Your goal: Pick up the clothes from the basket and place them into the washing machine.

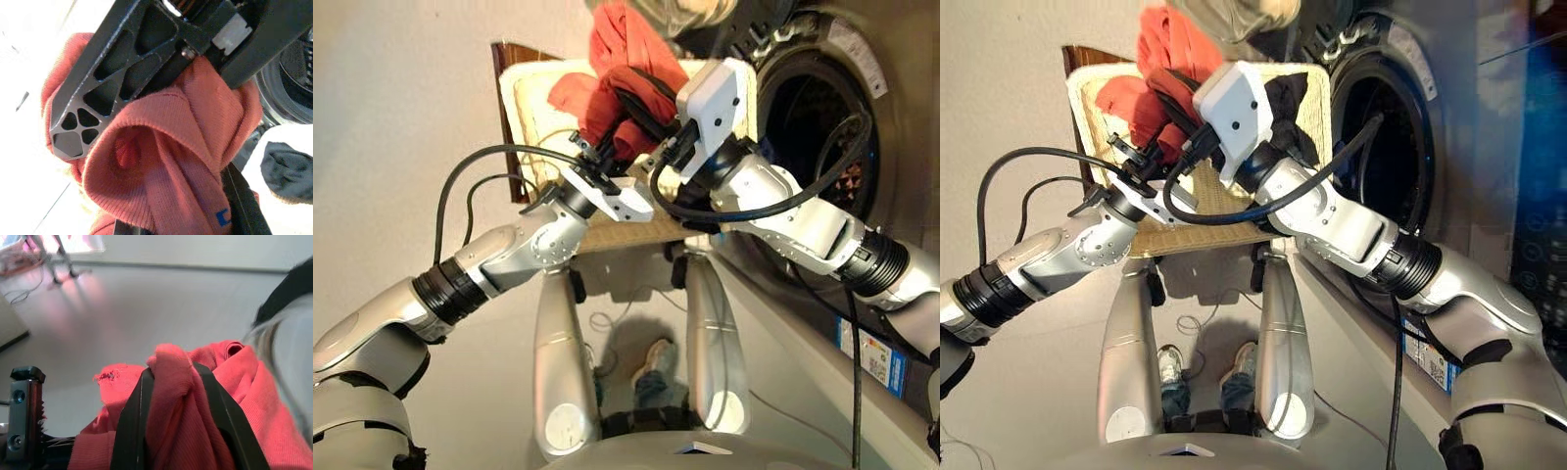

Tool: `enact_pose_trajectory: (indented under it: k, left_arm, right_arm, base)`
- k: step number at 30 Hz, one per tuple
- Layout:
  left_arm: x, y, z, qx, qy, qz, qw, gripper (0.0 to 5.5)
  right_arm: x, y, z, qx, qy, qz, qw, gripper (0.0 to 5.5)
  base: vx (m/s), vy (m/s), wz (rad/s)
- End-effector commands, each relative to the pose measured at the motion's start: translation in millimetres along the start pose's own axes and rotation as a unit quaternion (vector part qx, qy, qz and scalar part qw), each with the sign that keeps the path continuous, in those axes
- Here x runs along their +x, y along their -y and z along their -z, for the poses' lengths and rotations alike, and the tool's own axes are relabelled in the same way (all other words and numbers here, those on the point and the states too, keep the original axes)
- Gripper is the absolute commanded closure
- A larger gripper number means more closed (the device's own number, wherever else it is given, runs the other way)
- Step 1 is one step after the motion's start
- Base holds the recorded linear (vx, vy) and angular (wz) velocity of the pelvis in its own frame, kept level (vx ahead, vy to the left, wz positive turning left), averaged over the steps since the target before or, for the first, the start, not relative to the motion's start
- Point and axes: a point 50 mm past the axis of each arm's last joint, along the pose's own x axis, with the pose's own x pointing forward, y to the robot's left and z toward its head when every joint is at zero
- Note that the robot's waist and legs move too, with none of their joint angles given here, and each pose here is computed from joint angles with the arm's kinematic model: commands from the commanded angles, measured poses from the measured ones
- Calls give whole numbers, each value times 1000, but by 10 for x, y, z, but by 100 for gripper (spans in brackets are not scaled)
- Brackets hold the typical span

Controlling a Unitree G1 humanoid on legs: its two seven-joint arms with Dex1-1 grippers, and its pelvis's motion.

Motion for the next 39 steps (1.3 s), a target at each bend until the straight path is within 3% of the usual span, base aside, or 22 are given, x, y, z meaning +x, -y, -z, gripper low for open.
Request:
enact_pose_trajectory:
  k: [1, 12, 14, 23, 33, 34, 39]
  left_arm:
    - [218, -454, -845, -62, 227, -115, 965, 550]
    - [191, -444, -734, -95, 192, -108, 971, 550]
    - [178, -437, -708, -109, 181, -113, 971, 0]
    - [149, -367, -638, -180, 141, -159, 960, 0]
    - [227, -319, -660, -239, 130, -199, 942, 0]
    - [236, -311, -664, -247, 128, -200, 939, 0]
    - [276, -307, -691, -264, 133, -197, 935, 0]
  right_arm:
    - [-160, 138, 200, -11, -52, 28, 998, 550]
    - [-352, 157, 394, 29, -63, 83, 994, 550]
    - [-376, 168, 413, 30, -63, 94, 993, 550]
    - [-596, 292, 729, 77, -56, 276, 956, 550]
    - [-820, 424, 1133, 190, -73, 468, 860, 550]
    - [-889, 474, 1224, 221, -76, 511, 827, 550]
    - [-1015, 498, 1463, 329, -75, 580, 742, 550]
  base:
    - [63, 12, -38]
    - [10, 4, -4]
    - [0, 0, 0]
    - [0, 0, 0]
    - [0, 0, 0]
    - [0, 0, 0]
    - [0, 0, 0]
